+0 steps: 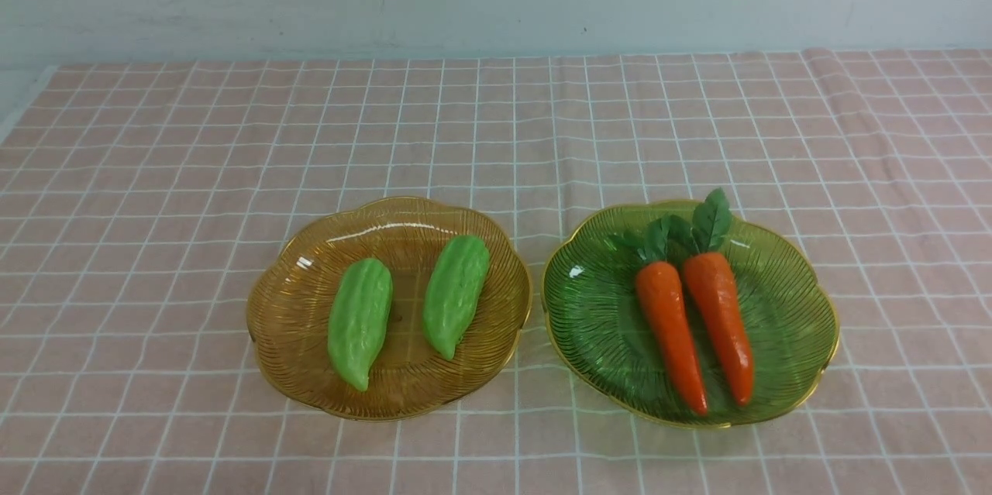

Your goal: Put different types of vegetables on the plate.

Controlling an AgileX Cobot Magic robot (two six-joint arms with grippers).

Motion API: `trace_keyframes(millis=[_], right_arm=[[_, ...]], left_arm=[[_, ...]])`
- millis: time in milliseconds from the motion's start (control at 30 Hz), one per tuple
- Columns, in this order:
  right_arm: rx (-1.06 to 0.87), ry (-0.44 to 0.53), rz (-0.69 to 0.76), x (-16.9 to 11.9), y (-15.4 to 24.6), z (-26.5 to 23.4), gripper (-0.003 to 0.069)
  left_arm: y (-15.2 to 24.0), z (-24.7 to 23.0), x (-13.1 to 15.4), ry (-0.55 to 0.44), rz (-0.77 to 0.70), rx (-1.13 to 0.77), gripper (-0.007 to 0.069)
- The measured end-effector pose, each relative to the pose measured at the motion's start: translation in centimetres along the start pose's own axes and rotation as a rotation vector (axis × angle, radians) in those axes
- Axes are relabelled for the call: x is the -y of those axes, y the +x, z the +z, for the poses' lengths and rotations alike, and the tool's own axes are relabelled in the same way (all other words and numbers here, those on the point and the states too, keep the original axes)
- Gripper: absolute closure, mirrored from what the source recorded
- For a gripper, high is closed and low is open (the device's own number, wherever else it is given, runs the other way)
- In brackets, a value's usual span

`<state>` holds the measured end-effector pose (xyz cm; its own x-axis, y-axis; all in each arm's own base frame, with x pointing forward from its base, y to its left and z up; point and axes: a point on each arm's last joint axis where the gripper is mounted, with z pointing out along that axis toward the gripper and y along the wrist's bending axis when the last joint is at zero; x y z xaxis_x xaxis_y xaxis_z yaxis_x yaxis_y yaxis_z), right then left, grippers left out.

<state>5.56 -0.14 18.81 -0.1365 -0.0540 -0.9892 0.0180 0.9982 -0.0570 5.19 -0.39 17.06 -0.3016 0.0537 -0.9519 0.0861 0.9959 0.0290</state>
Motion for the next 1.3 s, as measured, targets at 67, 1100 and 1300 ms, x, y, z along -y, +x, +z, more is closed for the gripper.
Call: trace_keyframes(millis=[67, 1100, 1300], right_arm=[[-0.07, 0.002, 0.001, -0.02, 0.83, 0.04, 0.0674], [-0.092, 0.002, -0.002, -0.01, 1.02, 0.02, 0.0674], [-0.092, 0.002, -0.002, -0.01, 1.02, 0.02, 0.0674]], left_arm=[[0.0, 0.0, 0.0, 0.0, 0.0, 0.0, 0.0629], [0.0, 0.0, 0.0, 0.0, 0.0, 0.0, 0.0629], [0.0, 0.0, 0.0, 0.0, 0.0, 0.0, 0.0629]])
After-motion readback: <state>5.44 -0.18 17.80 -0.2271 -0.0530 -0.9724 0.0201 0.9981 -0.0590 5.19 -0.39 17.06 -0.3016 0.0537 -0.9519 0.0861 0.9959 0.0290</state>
